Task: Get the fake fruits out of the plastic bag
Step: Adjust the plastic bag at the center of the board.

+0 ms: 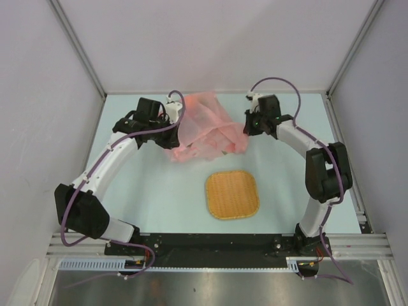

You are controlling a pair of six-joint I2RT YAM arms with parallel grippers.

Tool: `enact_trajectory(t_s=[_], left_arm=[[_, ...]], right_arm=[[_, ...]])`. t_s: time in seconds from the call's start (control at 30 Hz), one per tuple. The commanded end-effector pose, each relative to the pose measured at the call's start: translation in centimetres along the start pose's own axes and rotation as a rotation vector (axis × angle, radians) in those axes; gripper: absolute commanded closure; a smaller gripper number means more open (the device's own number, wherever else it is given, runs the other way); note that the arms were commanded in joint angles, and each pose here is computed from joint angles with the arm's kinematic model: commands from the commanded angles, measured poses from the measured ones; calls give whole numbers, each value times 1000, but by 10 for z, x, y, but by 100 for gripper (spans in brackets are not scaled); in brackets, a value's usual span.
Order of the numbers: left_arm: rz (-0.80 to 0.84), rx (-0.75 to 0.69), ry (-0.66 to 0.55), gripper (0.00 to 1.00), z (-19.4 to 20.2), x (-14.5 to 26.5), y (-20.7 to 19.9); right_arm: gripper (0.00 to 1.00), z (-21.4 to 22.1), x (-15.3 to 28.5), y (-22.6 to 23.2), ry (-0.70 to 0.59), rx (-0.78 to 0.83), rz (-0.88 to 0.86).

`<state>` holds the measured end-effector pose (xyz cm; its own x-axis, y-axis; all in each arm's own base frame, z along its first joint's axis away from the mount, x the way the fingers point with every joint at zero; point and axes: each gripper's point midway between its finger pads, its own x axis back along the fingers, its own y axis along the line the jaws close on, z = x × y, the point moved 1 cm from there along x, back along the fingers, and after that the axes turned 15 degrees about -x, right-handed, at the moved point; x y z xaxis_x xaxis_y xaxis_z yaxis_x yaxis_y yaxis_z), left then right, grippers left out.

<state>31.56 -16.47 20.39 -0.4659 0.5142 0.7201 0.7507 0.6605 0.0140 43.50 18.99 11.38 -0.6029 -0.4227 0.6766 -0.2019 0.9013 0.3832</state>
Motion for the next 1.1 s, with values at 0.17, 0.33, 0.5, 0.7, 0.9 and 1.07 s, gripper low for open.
enact_trajectory(t_s=[0.17,0.33,0.5,0.7,0.9,1.07], left_arm=[[100,-175,-222,100,-65,51,-27],[159,-269,-259,100,-86,57,-54],[172,-314,-369,100,-122,82,-72],[107,-354,-466,100,-137,116,-73],[169,-244,-373,100,-87,100,-88],[137,-213,-335,81,-79,106,-85]], right_arm=[[100,-79,112,-58,-219,-221,-33],[100,-66,140,-71,-212,-172,-20],[100,-69,156,-56,-250,-148,-68],[100,-84,175,-3,-371,55,-128],[88,-72,163,-2,-327,20,-136],[20,-104,196,21,-516,141,-105]])
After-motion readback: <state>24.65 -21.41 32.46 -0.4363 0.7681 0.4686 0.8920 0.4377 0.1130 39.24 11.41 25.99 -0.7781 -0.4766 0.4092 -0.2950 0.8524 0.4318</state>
